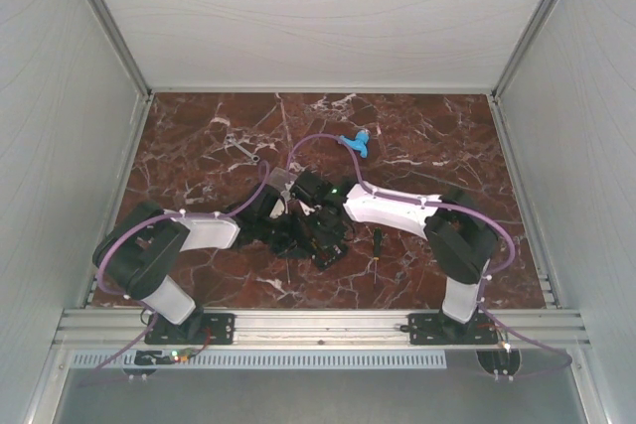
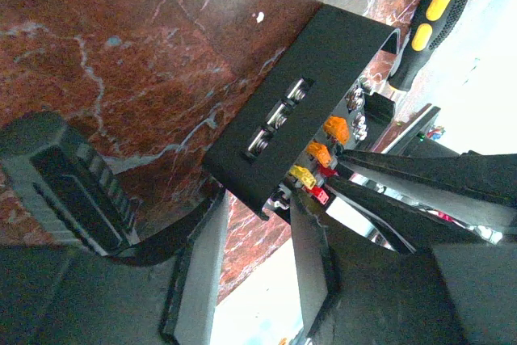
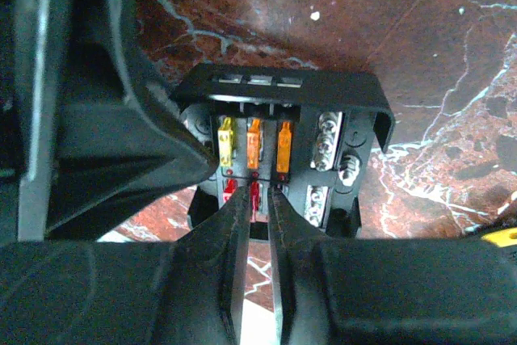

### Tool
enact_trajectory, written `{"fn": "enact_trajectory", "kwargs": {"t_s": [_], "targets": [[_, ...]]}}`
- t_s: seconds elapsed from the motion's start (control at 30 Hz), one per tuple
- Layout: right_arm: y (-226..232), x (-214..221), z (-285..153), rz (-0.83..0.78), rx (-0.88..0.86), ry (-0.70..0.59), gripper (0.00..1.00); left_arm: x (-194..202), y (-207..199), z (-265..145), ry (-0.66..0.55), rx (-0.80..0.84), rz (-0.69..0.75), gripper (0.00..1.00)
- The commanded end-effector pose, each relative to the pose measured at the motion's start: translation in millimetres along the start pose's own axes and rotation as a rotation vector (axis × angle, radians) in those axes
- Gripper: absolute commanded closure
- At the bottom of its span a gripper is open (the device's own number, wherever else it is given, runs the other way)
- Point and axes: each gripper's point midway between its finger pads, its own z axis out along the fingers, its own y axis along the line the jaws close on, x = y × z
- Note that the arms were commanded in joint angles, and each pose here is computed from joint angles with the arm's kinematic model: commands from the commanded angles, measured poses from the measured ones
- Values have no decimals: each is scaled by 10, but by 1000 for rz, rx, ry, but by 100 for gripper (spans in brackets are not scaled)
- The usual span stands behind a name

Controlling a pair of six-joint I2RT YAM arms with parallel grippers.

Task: Snap on the fuse box
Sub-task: Install the fuse at the fuse box base.

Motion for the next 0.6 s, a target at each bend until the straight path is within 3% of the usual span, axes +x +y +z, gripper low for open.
{"fn": "enact_trajectory", "kwargs": {"t_s": [0.0, 0.33, 0.57], "targets": [[41, 37, -174, -21, -8, -33, 86, -32, 35, 18, -20, -24, 3, 62], [42, 115, -154, 6, -10, -9, 86, -25, 38, 18, -18, -23, 3, 63], [55, 144, -59, 14, -17, 10, 94, -31, 35, 23, -18, -24, 3, 63]]}}
